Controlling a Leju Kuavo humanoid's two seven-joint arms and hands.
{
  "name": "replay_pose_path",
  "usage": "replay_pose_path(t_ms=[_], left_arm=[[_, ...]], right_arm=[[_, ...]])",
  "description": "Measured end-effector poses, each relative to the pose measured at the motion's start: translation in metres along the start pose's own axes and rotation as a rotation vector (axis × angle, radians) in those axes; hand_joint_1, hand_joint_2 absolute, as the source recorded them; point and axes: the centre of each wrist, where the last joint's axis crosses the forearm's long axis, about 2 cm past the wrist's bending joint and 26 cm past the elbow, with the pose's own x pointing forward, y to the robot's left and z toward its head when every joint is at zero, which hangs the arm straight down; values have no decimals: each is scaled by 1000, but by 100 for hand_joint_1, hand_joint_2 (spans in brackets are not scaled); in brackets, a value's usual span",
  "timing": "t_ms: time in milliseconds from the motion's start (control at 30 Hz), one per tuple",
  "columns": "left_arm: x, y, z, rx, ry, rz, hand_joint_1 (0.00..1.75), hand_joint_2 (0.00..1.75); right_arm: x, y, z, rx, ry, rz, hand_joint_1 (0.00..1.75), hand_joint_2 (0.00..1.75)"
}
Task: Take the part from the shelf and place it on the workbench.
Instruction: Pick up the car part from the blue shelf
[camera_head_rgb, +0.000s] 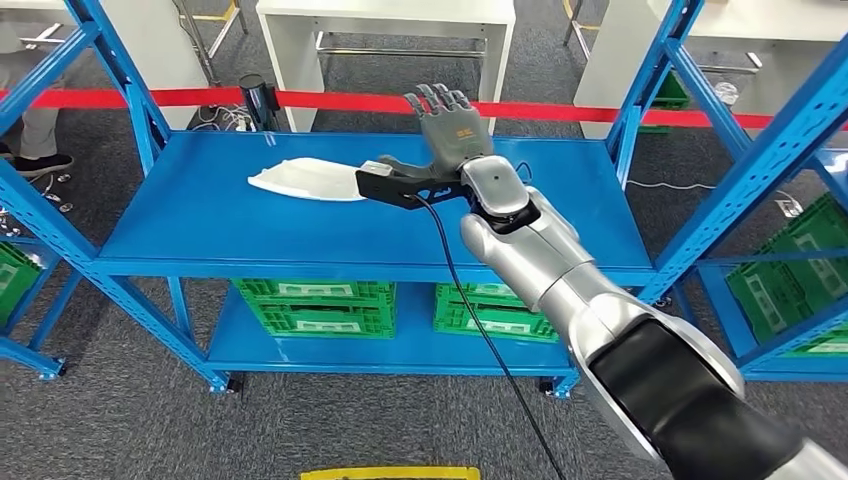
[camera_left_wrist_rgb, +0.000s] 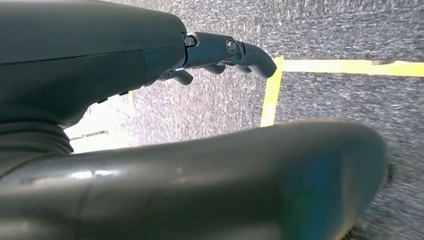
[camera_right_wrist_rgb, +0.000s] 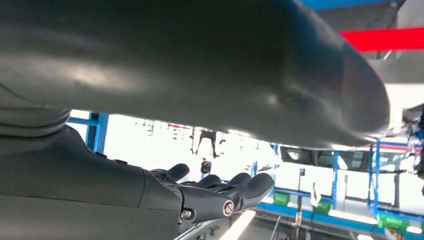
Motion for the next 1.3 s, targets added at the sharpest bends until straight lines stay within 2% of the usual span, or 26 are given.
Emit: replay_pose_path(t_ms=[200, 300, 433, 533, 667, 833, 1133, 1300], left_arm=[[2, -2, 0, -4, 6, -2, 0, 0], [3, -1, 0, -1, 10, -1, 0, 0], [2, 0, 0, 1, 12, 2, 0, 0], [0, 1, 0, 3, 14, 2, 0, 0], [2, 0, 0, 1, 11, 3, 0, 0], [2, 0, 0, 1, 11, 10, 0, 0], [-1, 0, 0, 2, 12, 43, 0, 0], [-3, 0, 0, 2, 10, 52, 0, 0]], right_arm=[[-22, 19, 14, 12, 41, -8, 0, 0], [-25, 31, 22, 12, 45, -22, 0, 0], [-25, 60, 39, 43, 44, -50, 0, 0], [-25, 68, 45, 48, 43, -60, 0, 0], [-28, 68, 47, 40, 47, -64, 0, 175], [-32, 78, 56, 68, 61, -74, 0, 175], [-21, 124, 89, 149, 93, -156, 0, 175], [-23, 138, 104, 179, 133, -177, 0, 175]])
